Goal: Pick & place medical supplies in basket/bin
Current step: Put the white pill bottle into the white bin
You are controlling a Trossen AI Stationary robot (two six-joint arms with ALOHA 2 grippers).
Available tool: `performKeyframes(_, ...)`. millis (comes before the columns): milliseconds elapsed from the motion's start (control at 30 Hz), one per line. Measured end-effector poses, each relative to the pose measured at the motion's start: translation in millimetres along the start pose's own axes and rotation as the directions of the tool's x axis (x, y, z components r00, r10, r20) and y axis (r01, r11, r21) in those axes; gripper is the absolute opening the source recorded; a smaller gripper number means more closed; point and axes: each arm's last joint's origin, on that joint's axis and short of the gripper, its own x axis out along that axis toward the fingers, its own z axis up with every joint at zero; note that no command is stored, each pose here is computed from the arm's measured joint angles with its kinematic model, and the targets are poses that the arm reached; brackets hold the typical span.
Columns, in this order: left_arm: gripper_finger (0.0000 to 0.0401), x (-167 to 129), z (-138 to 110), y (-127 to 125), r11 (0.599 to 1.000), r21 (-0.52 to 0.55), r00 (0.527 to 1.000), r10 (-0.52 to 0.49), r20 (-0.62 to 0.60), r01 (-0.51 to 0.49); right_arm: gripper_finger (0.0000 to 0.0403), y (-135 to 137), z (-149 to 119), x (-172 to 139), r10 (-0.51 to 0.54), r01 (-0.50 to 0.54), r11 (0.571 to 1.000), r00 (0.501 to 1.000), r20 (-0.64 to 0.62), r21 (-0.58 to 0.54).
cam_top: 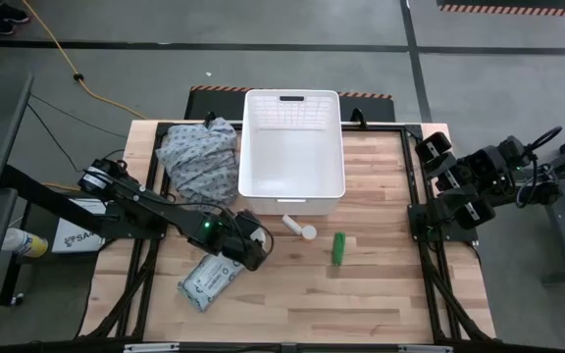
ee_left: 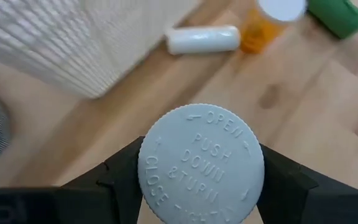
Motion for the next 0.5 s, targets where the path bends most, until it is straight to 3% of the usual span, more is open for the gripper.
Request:
performKeyframes(233, 0.0277, -14.5, 13.8, -12.5, 0.996, -0.034, 0.997, -0.077, -0.004, 0.077, 0.0142, 0.0, 0.0, 0.0, 0.000, 0.000, 1.000, 1.000, 0.000, 0.000)
performKeyframes(500, 0.0269, -46.9, 40.4, -33.9, 0.967, -0.069, 0.969, -0.247, -0.007, 0.246, 0.0142, 0.0, 0.0, 0.0, 0.000, 0.000, 1.000, 1.000, 0.000, 0.000)
